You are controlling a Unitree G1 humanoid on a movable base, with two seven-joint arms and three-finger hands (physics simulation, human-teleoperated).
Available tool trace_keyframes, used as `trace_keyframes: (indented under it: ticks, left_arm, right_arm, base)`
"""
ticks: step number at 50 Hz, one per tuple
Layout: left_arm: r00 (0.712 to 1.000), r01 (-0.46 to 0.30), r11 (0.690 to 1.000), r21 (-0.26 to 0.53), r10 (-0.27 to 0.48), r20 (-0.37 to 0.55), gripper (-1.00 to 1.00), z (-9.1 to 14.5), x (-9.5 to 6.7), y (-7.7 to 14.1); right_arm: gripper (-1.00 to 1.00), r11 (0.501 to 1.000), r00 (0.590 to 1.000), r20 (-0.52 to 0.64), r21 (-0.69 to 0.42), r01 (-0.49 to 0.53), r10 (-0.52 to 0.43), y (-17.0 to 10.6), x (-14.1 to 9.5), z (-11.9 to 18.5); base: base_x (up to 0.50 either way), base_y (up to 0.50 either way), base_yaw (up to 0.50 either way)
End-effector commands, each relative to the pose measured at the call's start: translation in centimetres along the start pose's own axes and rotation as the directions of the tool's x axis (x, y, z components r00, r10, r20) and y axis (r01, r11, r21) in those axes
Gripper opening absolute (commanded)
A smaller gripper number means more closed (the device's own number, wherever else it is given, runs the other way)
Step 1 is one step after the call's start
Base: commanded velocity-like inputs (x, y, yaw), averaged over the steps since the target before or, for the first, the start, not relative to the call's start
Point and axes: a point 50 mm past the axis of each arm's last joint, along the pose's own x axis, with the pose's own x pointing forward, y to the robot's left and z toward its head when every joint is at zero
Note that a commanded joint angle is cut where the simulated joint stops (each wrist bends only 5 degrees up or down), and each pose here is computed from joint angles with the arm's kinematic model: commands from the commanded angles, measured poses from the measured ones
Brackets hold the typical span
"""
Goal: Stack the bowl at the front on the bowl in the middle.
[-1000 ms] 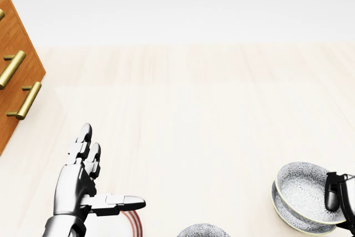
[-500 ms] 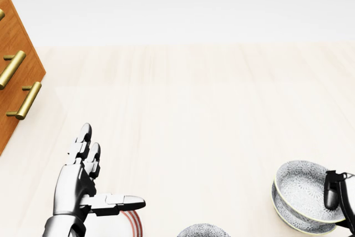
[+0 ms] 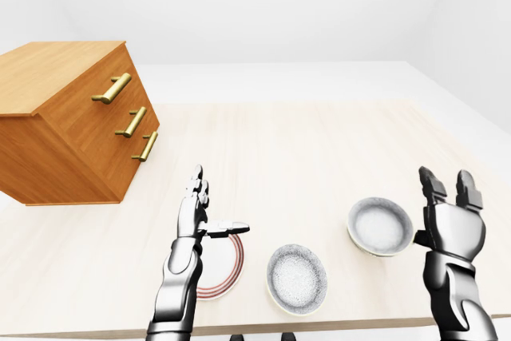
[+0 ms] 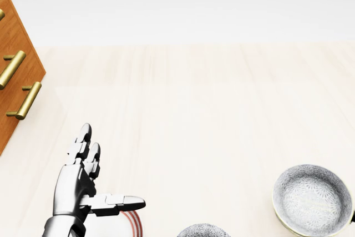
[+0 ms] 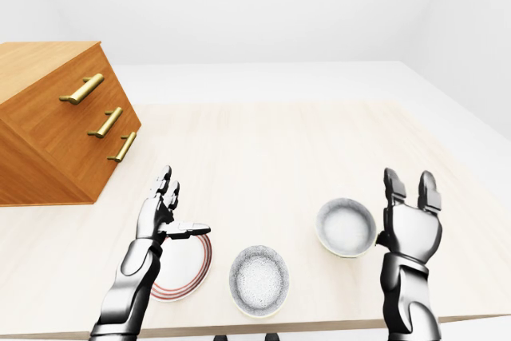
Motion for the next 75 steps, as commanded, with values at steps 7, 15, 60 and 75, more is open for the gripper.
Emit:
trace_keyframes:
  ticks: [7, 15, 60, 75]
  left_arm:
    - [1.000, 0.004, 1.000, -0.005, -0.004, 0.003, 1.00, 0.2, 0.0, -0.1]
    - [1.000, 0.005, 1.000, -0.007, -0.005, 0.005, 1.00, 0.3, 0.0, -0.1]
    - [1.000, 0.000, 0.998, 0.065, 0.001, -0.006, 1.00, -0.1, 0.1, -0.7]
    - [0.885, -0.026, 0.992, 0.120, -0.033, 0.465, 1.00, 14.0, 5.5, -4.3]
  right_arm:
    - [1.00, 0.961, 0.962, -0.006, -0.015, 0.275, -0.275, -8.3, 1.1, -0.3]
    - [1.00, 0.949, 0.950, -0.014, 0.042, 0.312, -0.311, -10.5, 1.5, 0.4]
    - [1.00, 0.979, 0.981, -0.019, 0.066, 0.193, -0.193, -6.8, 1.0, 0.8]
    - [1.00, 0.973, 0.983, 0.030, 0.153, 0.175, -0.182, -7.4, 2.5, 2.4]
  base:
    - [0.00, 0.00, 0.00]
    - [0.00, 0.00, 0.00]
    - [0.00, 0.00, 0.00]
    - [0.00, 0.00, 0.00]
